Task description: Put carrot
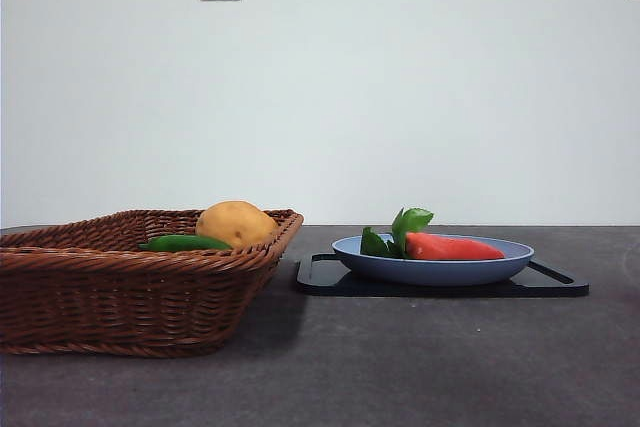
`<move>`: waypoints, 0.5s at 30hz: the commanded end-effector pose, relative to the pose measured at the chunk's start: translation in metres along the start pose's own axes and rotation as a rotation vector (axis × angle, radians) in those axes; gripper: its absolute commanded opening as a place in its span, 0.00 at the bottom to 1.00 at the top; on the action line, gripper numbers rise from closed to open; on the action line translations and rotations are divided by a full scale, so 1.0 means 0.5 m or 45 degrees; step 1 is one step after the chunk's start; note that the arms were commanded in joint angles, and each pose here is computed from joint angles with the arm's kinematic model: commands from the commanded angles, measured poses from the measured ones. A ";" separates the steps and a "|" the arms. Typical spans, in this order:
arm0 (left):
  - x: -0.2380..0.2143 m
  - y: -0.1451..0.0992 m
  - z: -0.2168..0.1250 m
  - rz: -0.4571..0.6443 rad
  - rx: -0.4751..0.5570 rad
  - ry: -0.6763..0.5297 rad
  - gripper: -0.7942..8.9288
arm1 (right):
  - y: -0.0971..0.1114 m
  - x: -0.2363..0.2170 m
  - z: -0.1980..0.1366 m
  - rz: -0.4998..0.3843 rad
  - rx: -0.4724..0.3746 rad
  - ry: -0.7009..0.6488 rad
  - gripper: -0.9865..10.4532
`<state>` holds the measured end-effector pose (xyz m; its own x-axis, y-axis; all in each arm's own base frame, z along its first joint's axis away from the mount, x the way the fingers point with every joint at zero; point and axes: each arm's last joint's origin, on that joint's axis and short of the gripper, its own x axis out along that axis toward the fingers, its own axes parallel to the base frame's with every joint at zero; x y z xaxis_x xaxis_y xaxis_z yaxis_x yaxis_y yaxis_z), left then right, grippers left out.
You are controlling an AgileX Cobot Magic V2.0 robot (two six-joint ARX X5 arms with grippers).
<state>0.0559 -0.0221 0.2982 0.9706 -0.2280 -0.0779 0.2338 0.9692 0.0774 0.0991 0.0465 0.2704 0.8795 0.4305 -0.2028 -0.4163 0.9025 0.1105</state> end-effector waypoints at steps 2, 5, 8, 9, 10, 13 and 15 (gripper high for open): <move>0.003 0.013 -0.033 0.141 -0.002 -0.007 0.09 | 0.002 -0.001 0.005 0.004 0.006 -0.019 0.09; 0.015 0.020 -0.076 0.213 -0.012 -0.003 0.09 | 0.002 -0.001 0.005 0.005 0.006 -0.019 0.09; 0.033 0.025 -0.126 0.227 -0.022 0.004 0.09 | 0.002 -0.001 0.005 0.004 0.006 -0.019 0.09; 0.039 0.027 -0.141 0.236 -0.025 0.009 0.09 | 0.002 -0.001 0.005 0.004 0.007 -0.019 0.09; 0.047 0.029 -0.160 0.249 -0.032 0.013 0.09 | 0.002 -0.001 0.005 0.004 0.006 -0.019 0.09; 0.064 0.033 -0.201 0.271 -0.060 0.039 0.09 | 0.002 -0.001 0.005 0.004 0.006 -0.019 0.09; 0.071 0.035 -0.221 0.288 -0.079 0.066 0.09 | 0.002 -0.001 0.005 0.004 0.006 -0.019 0.09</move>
<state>0.0883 -0.0030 0.1856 0.9905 0.0005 -0.1377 0.0072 0.9984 0.0552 0.0991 0.0465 0.2704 0.8796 0.4305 -0.2024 -0.4163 0.9025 0.1105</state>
